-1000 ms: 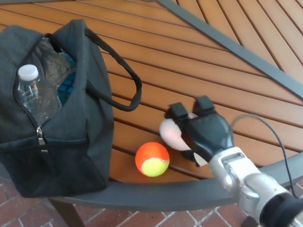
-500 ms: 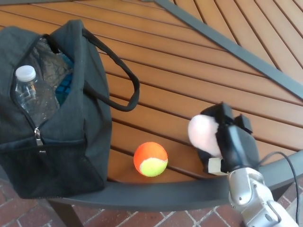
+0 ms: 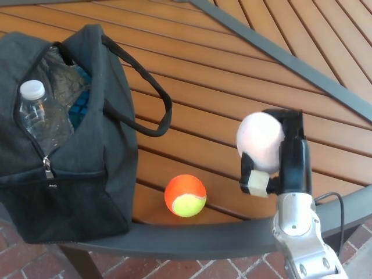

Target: Pick up a rubric cube, an apple, a tennis ball, a soft toy, a bottle from the table and put it into the lunch box one by one

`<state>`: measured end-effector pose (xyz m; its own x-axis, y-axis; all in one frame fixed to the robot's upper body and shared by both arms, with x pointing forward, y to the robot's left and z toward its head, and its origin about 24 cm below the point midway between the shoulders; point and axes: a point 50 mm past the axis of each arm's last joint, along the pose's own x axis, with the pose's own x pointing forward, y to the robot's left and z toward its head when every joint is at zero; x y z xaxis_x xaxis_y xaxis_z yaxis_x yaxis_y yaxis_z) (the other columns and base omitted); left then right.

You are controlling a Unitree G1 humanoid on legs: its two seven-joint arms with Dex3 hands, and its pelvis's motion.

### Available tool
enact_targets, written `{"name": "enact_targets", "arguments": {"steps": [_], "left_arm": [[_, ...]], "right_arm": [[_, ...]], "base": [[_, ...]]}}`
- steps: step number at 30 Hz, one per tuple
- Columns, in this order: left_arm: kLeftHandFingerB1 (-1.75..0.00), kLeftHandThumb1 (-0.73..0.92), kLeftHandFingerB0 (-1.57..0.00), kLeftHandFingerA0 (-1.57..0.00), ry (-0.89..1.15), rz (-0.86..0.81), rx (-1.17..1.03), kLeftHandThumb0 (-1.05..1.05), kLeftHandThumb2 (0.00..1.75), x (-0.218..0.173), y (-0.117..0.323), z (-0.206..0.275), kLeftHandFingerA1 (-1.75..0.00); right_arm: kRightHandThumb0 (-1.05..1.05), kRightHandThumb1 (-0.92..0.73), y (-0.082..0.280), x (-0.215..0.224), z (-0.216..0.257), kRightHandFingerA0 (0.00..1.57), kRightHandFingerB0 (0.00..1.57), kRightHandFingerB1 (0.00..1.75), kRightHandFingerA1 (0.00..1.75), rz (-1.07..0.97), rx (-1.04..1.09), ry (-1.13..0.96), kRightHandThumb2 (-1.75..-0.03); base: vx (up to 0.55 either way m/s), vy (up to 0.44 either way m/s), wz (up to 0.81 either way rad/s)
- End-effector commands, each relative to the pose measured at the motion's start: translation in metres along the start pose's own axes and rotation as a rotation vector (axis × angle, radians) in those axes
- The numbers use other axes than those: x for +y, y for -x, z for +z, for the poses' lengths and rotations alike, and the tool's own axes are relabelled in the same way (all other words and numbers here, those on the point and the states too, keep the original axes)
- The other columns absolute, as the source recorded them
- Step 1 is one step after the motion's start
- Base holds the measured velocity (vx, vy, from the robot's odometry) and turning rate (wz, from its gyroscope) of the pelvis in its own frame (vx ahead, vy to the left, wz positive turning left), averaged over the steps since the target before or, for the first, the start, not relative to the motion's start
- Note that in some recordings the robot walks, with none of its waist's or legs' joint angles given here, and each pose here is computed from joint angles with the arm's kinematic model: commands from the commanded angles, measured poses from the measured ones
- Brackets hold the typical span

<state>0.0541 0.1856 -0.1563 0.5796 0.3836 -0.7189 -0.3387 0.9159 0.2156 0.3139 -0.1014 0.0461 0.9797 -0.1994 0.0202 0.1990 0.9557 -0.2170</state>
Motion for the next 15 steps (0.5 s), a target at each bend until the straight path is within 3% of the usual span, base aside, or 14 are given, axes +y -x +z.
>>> {"name": "enact_targets", "arguments": {"steps": [1,4,8,15], "left_arm": [[-1.09,0.63,-0.97,-1.04,-0.001,-0.014,-0.023,-0.12,0.92,-0.001,0.005,-0.004,-1.14],[-1.08,0.58,-0.99,-1.08,0.006,-0.017,-0.021,-0.15,1.02,-0.002,0.004,-0.002,-1.12],[-1.08,0.58,-0.99,-1.08,-0.004,-0.02,-0.023,-0.15,1.02,-0.002,0.004,-0.002,-1.12],[-1.11,0.59,-0.98,-1.08,0.036,-0.026,-0.033,-0.11,0.97,-0.007,0.002,0.003,-1.18]], "right_arm": [[0.01,-0.4,0.001,-0.002,0.04,1.05,1.01,1.49,1.66,0.042,0.13,-0.769,-1.51],[-0.02,-0.37,-0.002,0.005,0.057,1.05,1.03,1.49,1.68,0.086,0.118,-0.781,-1.54],[-0.02,-0.37,-0.002,0.008,0.065,1.05,1.03,1.49,1.68,0.118,0.11,-0.773,-1.54],[-0.06,-0.35,-0.003,0.04,0.12,1.03,1.02,1.49,1.7,0.378,-0.017,-0.655,-1.54]], "base": [[0.0,0.0,0.0],[0.0,0.0,0.0],[0.0,0.0,0.0],[0.0,0.0,0.0]]}}
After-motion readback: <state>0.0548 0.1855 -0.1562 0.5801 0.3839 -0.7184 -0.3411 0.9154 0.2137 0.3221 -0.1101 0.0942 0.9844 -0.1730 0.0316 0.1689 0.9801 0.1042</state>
